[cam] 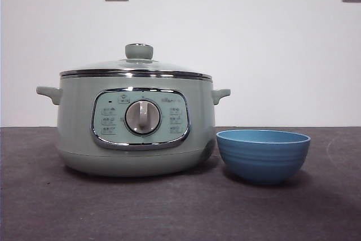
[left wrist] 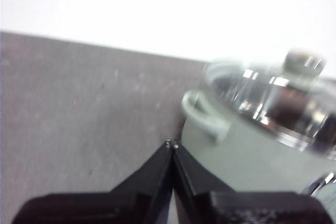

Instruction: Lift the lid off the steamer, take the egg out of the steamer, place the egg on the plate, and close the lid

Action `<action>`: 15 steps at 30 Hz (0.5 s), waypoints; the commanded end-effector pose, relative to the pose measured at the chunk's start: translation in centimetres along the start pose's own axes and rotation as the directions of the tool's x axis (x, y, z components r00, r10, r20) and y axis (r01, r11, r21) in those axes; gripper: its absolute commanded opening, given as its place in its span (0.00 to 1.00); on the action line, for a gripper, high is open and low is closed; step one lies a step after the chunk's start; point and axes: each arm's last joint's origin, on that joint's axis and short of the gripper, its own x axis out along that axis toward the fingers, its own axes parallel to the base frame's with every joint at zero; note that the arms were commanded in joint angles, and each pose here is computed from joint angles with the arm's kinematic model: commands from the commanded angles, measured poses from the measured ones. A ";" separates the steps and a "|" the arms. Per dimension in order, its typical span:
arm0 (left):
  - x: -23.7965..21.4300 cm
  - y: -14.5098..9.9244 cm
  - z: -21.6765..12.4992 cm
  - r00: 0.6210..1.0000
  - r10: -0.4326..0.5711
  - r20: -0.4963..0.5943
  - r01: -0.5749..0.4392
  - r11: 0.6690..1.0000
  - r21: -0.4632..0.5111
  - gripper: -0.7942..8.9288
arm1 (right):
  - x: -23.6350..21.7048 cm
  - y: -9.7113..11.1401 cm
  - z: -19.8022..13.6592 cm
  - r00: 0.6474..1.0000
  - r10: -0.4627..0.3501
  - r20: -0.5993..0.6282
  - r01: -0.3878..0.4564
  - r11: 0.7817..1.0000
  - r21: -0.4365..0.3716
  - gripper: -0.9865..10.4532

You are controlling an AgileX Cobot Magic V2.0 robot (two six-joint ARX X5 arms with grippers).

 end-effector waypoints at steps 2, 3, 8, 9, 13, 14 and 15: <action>-0.9 -0.8 2.4 1.000 -0.016 -0.007 0.016 1.000 -0.026 0.07 | 0.0 0.7 2.0 0.997 0.059 -0.049 -0.057 0.998 0.033 0.08; -1.2 -1.0 3.1 0.999 -0.031 -0.010 0.031 0.999 -0.025 0.07 | 0.1 0.9 2.6 0.994 0.076 -0.072 -0.074 0.997 0.038 0.08; -2.0 -2.3 6.7 0.993 -0.108 -0.045 0.108 0.994 -0.023 0.07 | 0.8 2.2 6.0 0.955 0.215 -0.204 -0.216 0.976 0.022 0.08; -2.1 -2.5 7.4 0.990 -0.127 -0.054 0.126 0.992 -0.010 0.07 | 0.9 2.5 6.8 0.941 0.245 -0.231 -0.248 0.969 0.016 0.08; -2.3 -3.3 10.0 0.977 -0.187 -0.104 0.190 0.982 0.014 0.07 | 1.6 3.5 9.9 0.886 0.331 -0.326 -0.347 0.938 0.010 0.08; -2.3 -3.5 10.6 0.971 -0.206 -0.124 0.210 0.978 0.018 0.07 | 1.8 3.8 10.7 0.871 0.344 -0.349 -0.364 0.931 0.009 0.08; -2.2 -3.6 11.2 0.964 -0.223 -0.145 0.228 0.973 0.021 0.07 | 2.1 4.0 11.5 0.863 0.344 -0.371 -0.369 0.929 0.004 0.08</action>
